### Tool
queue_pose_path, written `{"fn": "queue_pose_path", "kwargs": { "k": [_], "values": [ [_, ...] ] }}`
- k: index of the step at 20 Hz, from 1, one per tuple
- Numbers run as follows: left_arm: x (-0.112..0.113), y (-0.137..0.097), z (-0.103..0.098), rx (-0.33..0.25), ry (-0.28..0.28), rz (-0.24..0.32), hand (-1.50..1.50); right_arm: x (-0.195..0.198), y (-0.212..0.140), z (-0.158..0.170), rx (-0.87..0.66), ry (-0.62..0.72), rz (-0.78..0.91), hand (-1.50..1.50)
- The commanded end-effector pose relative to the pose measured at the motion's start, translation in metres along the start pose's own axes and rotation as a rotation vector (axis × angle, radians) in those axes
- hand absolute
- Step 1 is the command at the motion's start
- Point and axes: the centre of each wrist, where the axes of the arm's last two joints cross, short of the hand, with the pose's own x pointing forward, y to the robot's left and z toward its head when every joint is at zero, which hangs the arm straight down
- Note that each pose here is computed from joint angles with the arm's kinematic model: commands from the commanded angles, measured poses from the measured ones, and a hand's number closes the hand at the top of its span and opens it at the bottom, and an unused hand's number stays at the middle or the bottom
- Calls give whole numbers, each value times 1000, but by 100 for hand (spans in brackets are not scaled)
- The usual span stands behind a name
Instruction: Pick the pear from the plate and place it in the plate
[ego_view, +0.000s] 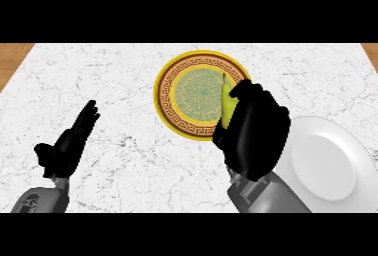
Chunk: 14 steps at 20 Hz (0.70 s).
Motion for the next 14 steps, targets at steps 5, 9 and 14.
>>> {"fn": "queue_pose_path", "kwargs": {
  "k": [5, 9, 14],
  "values": [
    [4, -1, -2, -22, 2, 4, 0, 33, 33, -59, 44, 222, -76, 150],
    [1, -9, -3, -17, -25, -4, 0, 23, 34, -70, -52, 297, -231, 150],
    [1, -8, -6, -18, -10, 0, 0, 18, 52, -93, 6, 422, -210, -150]
  ]
}}
